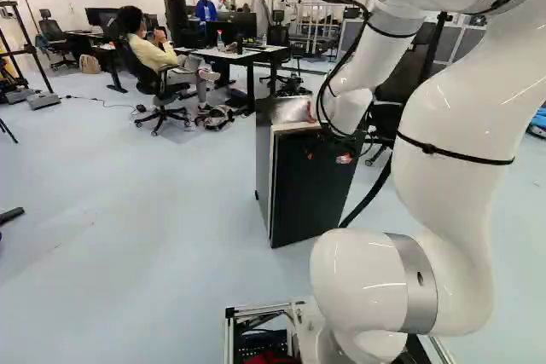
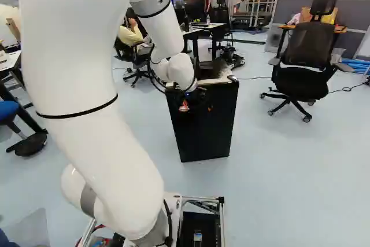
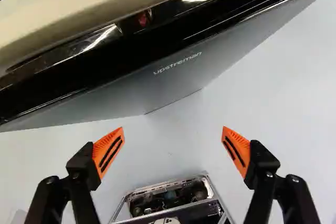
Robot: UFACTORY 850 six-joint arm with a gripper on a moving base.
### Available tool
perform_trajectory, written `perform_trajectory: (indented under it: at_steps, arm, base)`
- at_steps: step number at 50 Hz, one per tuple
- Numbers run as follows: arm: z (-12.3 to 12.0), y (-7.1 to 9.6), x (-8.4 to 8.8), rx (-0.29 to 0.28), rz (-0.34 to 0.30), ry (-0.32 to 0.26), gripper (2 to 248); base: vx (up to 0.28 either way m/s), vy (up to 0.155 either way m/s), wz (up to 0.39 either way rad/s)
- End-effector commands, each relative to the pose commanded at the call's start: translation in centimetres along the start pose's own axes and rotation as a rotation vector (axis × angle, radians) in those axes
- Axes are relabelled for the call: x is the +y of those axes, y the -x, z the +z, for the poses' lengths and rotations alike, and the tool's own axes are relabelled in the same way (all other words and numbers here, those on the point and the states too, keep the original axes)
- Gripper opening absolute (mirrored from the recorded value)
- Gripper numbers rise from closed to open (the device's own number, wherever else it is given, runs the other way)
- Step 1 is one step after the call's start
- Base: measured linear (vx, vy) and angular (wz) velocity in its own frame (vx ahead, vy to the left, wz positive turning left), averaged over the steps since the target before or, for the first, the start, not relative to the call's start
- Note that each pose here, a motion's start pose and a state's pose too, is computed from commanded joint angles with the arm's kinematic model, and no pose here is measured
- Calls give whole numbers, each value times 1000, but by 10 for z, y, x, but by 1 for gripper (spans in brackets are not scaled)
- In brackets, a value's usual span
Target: Grab a drink from the fridge
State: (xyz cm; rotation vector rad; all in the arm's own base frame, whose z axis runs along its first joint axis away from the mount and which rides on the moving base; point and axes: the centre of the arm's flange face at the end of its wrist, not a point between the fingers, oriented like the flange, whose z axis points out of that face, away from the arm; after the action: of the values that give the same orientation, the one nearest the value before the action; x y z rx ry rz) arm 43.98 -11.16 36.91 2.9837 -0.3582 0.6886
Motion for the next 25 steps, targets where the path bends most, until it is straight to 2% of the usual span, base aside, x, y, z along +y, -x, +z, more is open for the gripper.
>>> perform_trajectory:
  at_steps: [25]
  arm:
    - [6, -11, -12, 6, -23, -11, 247]
  base:
    - [0, 0, 0]
